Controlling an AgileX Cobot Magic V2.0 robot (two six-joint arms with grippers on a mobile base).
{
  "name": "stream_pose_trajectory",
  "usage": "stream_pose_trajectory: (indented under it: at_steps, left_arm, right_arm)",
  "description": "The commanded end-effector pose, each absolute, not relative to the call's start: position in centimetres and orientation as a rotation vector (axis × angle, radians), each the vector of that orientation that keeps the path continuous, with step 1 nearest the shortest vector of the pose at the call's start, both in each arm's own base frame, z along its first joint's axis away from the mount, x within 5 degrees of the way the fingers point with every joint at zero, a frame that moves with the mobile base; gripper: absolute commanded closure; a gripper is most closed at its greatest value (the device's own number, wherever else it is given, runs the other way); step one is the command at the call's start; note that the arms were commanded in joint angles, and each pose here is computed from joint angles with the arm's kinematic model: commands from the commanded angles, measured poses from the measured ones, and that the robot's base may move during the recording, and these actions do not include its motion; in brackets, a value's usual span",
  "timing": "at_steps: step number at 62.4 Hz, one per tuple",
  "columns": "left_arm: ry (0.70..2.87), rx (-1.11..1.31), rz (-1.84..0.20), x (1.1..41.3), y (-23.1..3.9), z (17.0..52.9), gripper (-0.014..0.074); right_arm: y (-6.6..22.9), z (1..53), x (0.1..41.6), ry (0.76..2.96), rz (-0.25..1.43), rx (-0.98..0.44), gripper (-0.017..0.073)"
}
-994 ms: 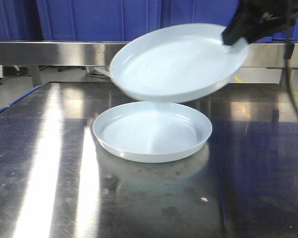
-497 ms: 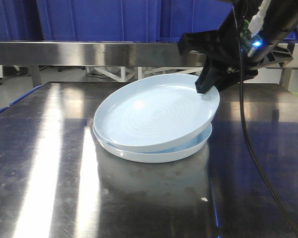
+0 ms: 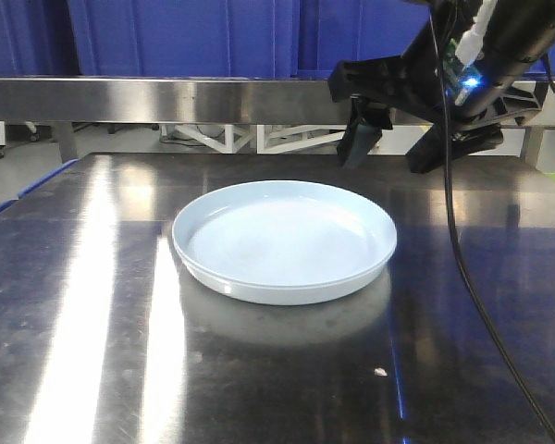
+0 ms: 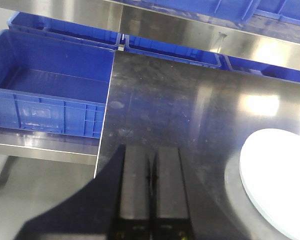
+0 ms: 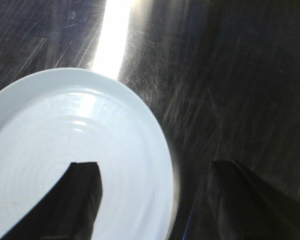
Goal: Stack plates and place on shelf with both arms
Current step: 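Grasp the rim of the stacked plates with the right gripper, lift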
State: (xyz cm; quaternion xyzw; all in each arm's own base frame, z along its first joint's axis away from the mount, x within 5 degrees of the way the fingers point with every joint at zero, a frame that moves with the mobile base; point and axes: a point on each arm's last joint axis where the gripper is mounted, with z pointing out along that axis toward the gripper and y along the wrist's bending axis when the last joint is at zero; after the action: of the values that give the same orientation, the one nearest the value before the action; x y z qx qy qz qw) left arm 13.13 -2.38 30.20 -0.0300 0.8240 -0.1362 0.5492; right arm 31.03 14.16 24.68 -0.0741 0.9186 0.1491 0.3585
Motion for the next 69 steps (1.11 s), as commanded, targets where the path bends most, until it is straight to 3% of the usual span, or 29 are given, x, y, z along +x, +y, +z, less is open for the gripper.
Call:
stream_pose_trajectory:
  at_steps: [1,69]
  left_arm:
    - [1.833,-0.086,-0.342,13.4,-2.4,31.9,0.0493]
    - [1.833,-0.086,-0.342,13.4,-2.4,31.9,0.0493]
  right_arm:
    - [14.3,27.6,31.4,2.230,0.417,-0.183,-0.0010]
    - [15.1,21.0,33.2,2.438,0.357,-0.198,-0.0010]
